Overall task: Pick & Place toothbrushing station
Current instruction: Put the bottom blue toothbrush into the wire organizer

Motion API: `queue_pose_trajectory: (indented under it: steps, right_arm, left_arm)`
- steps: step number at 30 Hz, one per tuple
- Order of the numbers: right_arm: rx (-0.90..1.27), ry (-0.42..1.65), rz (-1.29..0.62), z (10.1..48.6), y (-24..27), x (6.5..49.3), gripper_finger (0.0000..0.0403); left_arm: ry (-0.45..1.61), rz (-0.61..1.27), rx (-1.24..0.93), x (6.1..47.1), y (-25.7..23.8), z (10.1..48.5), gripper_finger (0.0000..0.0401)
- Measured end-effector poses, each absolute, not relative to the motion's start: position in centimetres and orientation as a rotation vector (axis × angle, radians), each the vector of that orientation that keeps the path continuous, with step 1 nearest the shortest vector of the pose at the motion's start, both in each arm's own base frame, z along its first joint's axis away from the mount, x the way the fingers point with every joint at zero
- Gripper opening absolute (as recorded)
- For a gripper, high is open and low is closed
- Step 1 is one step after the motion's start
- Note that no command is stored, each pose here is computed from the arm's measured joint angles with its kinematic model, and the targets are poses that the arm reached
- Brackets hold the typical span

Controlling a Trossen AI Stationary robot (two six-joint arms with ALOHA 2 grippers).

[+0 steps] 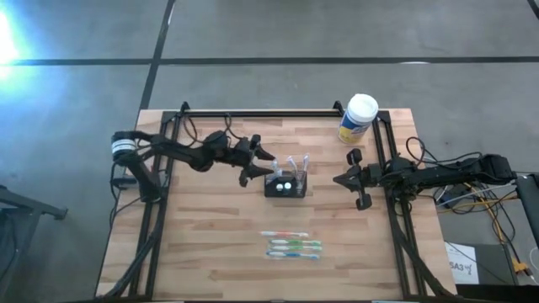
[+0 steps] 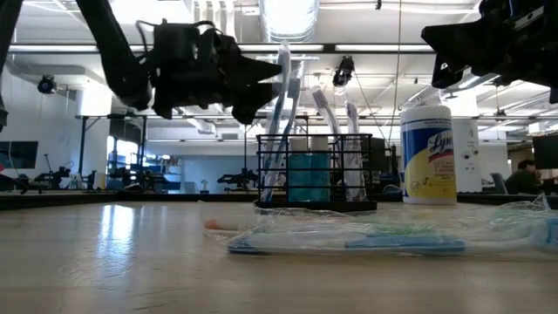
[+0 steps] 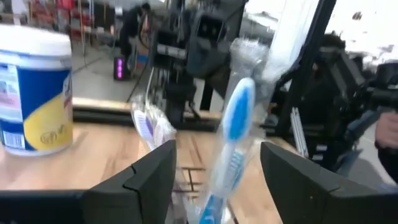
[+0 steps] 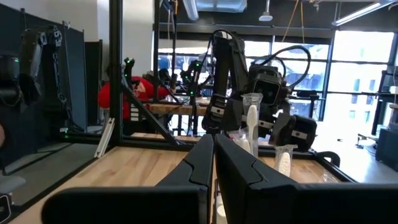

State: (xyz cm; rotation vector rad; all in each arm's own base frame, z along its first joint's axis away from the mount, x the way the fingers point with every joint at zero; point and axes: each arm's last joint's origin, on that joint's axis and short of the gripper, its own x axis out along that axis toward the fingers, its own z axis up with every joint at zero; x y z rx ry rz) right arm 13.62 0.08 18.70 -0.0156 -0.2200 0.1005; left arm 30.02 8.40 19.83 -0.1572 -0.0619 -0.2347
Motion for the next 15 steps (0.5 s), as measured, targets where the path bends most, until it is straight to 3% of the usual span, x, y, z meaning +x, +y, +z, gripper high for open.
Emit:
queue_pose_trajectory:
  steps: [15]
  right_arm:
    - [-0.011,-0.221,0.101,18.7,0.1,13.6,0.0013]
  left_arm:
    - [-0.076,-0.254,-0.095,30.9,8.0,22.3,0.0236]
